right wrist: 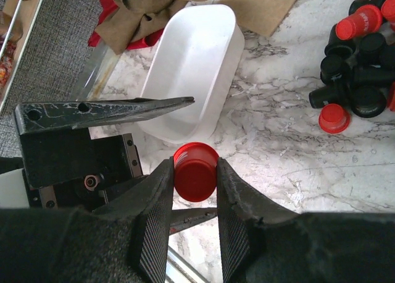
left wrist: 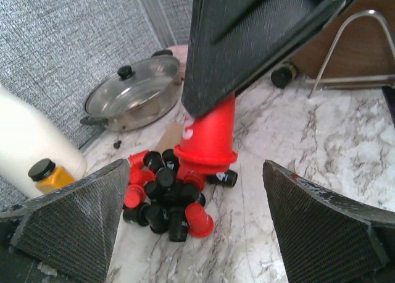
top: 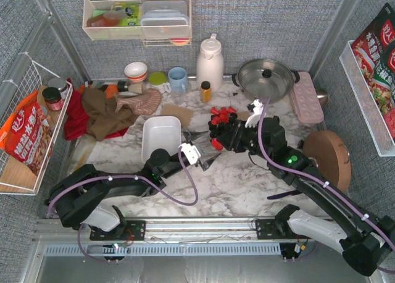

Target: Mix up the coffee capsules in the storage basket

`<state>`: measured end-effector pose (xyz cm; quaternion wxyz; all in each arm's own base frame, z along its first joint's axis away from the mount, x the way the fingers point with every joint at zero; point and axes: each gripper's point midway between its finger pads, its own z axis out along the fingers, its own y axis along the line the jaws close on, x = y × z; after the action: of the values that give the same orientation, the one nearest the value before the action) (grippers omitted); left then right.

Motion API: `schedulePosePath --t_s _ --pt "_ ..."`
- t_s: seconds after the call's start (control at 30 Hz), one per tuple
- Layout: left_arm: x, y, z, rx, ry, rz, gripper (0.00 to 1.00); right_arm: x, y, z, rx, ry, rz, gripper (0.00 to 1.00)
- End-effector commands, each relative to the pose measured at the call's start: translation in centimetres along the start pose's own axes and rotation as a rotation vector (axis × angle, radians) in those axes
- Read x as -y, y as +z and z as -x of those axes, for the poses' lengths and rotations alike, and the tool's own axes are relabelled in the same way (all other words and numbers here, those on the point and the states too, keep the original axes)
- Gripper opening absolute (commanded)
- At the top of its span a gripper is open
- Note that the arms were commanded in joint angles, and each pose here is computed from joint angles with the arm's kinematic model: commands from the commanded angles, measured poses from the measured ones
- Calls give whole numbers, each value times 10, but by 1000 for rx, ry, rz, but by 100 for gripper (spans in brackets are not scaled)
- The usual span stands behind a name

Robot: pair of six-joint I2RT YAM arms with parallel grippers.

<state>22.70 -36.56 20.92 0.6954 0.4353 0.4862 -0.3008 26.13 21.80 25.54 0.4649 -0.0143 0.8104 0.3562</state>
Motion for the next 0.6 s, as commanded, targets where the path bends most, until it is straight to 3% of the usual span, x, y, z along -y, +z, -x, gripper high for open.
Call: schedulePosePath --t_s 0.0,0.27,0.57 --pt "-3 9 30 130 -15 12 96 -11 3 5 23 29 49 17" --pt "-1 11 24 139 -42 27 85 -14 5 3 12 36 61 17" --pt "-7 10 16 111 -49 65 53 -6 9 -2 1 32 22 21"
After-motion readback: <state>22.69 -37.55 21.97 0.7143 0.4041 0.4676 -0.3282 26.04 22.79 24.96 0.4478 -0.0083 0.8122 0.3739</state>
